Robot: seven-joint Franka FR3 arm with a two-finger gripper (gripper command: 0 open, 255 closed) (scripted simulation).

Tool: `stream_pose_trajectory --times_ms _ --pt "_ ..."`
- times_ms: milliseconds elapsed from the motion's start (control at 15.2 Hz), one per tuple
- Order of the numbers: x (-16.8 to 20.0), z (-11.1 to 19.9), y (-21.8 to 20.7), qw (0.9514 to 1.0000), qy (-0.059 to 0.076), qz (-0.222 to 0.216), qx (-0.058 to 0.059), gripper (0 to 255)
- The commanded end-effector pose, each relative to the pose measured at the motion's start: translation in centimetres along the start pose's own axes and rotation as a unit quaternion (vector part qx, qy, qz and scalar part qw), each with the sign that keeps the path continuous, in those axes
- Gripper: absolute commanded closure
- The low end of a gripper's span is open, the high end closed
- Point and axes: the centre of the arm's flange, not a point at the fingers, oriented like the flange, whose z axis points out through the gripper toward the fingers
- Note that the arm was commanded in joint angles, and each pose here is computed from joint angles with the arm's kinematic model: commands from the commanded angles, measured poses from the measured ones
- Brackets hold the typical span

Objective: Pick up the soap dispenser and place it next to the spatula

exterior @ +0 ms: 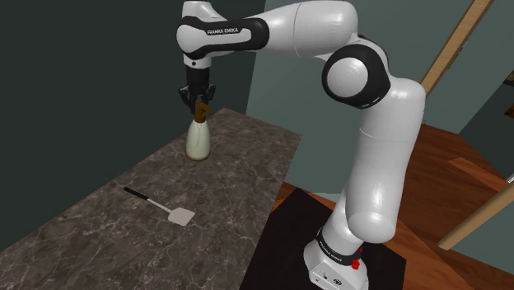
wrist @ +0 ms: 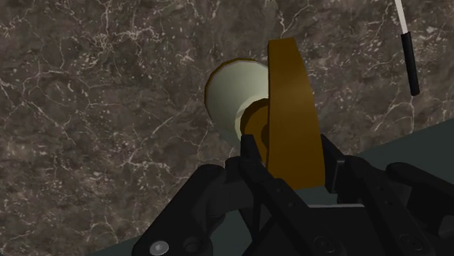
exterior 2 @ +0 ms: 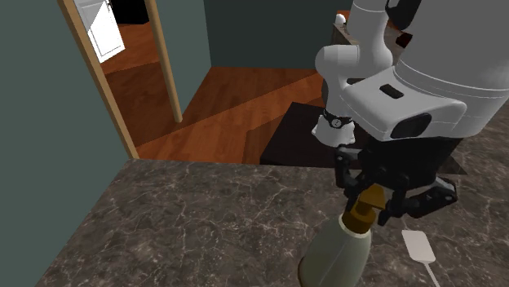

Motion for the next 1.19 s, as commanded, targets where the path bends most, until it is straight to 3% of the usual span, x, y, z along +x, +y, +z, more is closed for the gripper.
stream_pose_trajectory --times_ms 0,528,990,1056,1122 --pt "-0.1 1.1 -0.1 1.0000 0.001 0.000 0.000 255" --pt "-0.1 5.2 -0.3 1.0000 0.001 0.000 0.000 255" --pt "-0.1 5.2 -0.3 1.0000 0.001 0.000 0.000 255" --pt "-0.1 5.2 -0.3 1.0000 0.001 0.000 0.000 0" --pt "-0.1 5.2 -0.3 1.0000 0.001 0.000 0.000 0"
